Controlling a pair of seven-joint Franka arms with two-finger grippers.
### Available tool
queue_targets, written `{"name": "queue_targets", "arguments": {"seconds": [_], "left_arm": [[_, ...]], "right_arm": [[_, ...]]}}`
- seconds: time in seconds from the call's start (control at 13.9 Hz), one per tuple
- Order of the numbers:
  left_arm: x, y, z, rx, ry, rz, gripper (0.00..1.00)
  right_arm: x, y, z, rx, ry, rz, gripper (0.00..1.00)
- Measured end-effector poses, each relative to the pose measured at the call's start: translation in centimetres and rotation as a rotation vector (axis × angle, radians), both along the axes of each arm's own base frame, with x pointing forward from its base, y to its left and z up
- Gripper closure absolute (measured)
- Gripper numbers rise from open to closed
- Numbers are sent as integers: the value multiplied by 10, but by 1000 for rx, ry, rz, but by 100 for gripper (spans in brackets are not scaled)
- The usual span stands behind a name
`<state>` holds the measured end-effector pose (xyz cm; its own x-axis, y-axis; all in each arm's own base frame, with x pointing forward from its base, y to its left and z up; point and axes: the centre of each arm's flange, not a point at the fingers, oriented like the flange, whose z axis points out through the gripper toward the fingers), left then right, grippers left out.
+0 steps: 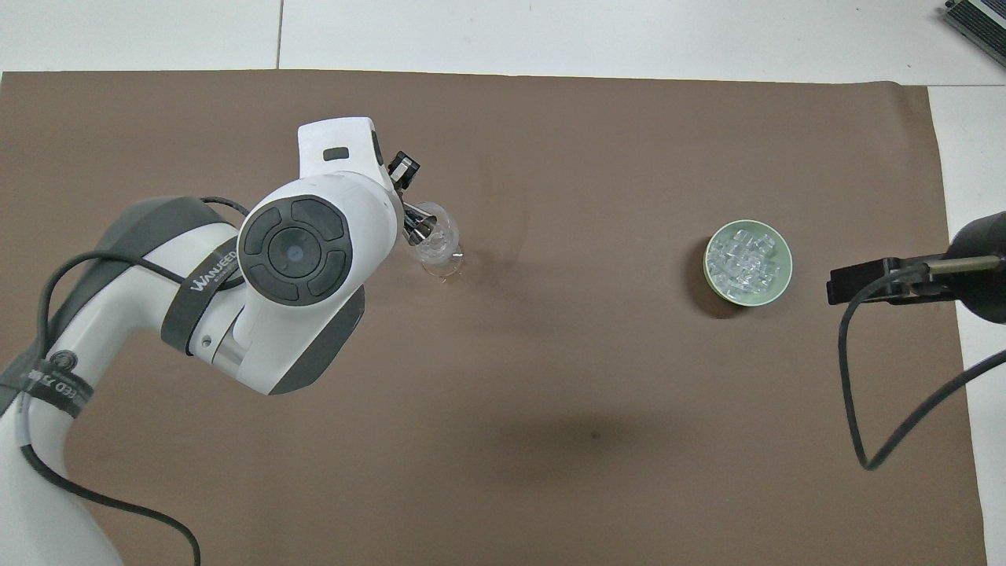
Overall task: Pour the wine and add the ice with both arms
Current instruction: 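Tilt the metal cup with the left gripper to pour into the clear cup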
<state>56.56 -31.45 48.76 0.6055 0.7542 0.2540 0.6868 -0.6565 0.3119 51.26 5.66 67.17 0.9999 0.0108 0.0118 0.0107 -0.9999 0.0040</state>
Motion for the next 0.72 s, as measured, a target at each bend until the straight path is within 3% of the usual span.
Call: {"name": "queue_targets", "arguments": {"seconds": [0.72], "left_arm": [[3, 1, 6, 40, -36, -19, 78]], "right_arm": [[0, 0, 0, 0, 0, 0, 0]]}}
